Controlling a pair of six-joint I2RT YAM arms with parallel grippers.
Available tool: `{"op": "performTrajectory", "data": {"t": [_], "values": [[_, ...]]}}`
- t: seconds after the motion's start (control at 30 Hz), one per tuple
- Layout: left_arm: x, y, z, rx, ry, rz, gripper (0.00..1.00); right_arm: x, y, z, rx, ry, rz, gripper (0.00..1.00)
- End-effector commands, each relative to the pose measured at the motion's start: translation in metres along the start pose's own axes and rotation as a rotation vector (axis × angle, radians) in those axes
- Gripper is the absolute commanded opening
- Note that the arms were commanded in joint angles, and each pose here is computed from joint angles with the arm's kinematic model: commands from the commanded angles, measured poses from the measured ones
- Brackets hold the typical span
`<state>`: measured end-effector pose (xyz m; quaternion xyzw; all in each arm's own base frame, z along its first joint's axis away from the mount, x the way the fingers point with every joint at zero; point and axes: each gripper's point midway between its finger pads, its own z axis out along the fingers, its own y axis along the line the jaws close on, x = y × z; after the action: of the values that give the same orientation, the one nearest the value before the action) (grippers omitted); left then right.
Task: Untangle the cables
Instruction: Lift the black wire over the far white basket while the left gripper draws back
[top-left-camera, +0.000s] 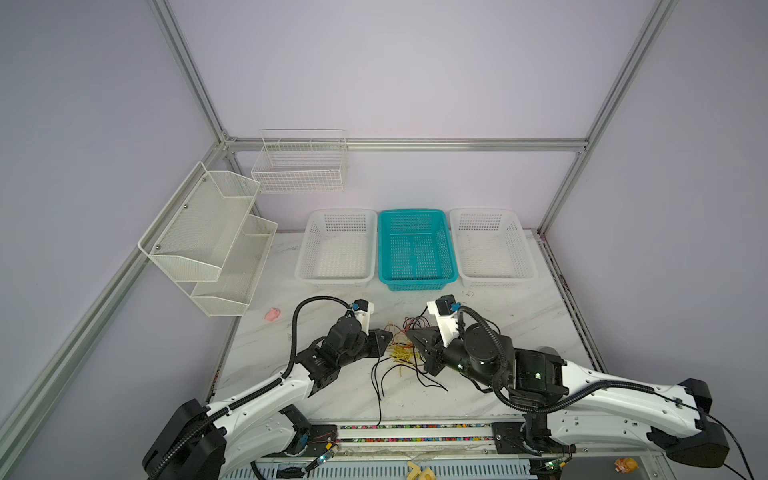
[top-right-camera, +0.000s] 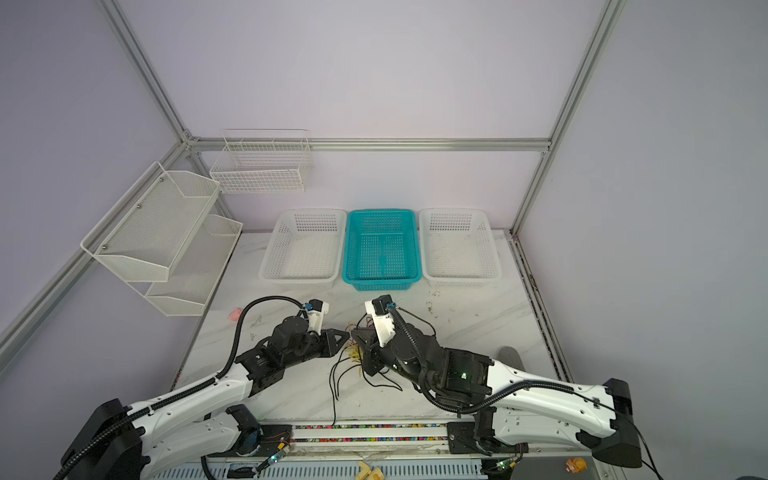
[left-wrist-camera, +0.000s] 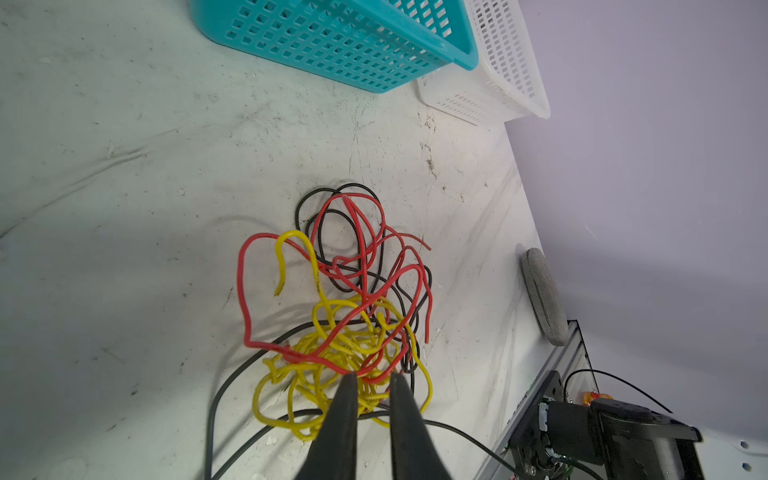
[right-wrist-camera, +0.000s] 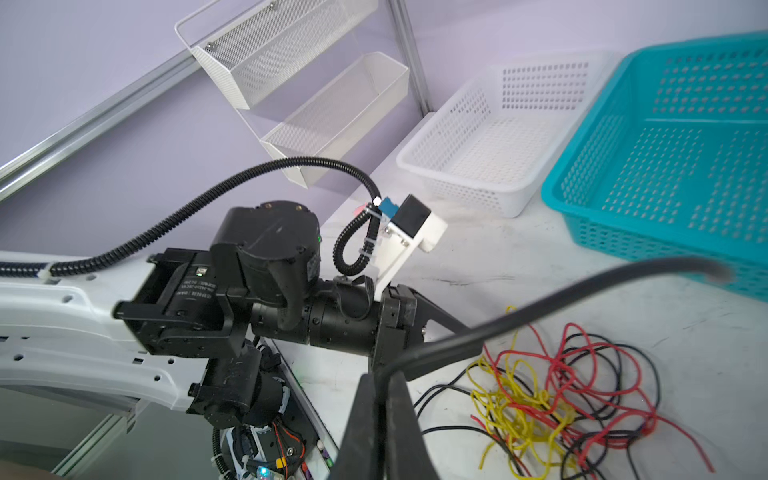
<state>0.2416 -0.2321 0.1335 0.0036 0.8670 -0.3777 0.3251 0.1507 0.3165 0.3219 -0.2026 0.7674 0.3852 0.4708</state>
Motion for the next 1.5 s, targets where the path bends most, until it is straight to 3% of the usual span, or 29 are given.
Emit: {"op": "performTrajectory", "data": {"t": [0.0, 0.27, 0.47, 0.63, 0.87, 1.1, 1.27, 1.47], "values": [[-0.003, -0.001, 0.000, 0.017, -0.017, 0.010, 0.18, -0.033, -0.013, -0.023, 0.114, -0.035, -0.103, 0.00], [-0.018, -0.010, -0.007, -0.003, -0.023, 0.050, 0.29, -0.148, 0.012, -0.067, 0.173, -0.229, -0.178, 0.00], [-0.038, -0.014, -0.018, -0.057, -0.041, 0.115, 0.50, -0.220, 0.029, -0.101, 0.199, -0.354, -0.195, 0.00], [-0.066, -0.024, -0.032, -0.094, -0.056, 0.170, 0.67, -0.264, 0.028, -0.117, 0.310, -0.440, -0.247, 0.00], [-0.110, -0.042, -0.056, -0.184, -0.101, 0.284, 0.99, -0.310, -0.013, -0.108, 0.474, -0.504, -0.282, 0.00], [-0.143, -0.032, -0.072, -0.332, -0.188, 0.409, 1.00, -0.348, -0.073, -0.073, 0.571, -0.520, -0.264, 0.00], [-0.150, -0.001, -0.075, -0.478, -0.270, 0.517, 1.00, -0.381, -0.120, -0.063, 0.600, -0.594, -0.161, 0.00], [-0.143, 0.005, -0.093, -0.452, -0.408, 0.575, 1.00, -0.410, -0.199, -0.075, 0.655, -0.687, -0.015, 0.00]]}}
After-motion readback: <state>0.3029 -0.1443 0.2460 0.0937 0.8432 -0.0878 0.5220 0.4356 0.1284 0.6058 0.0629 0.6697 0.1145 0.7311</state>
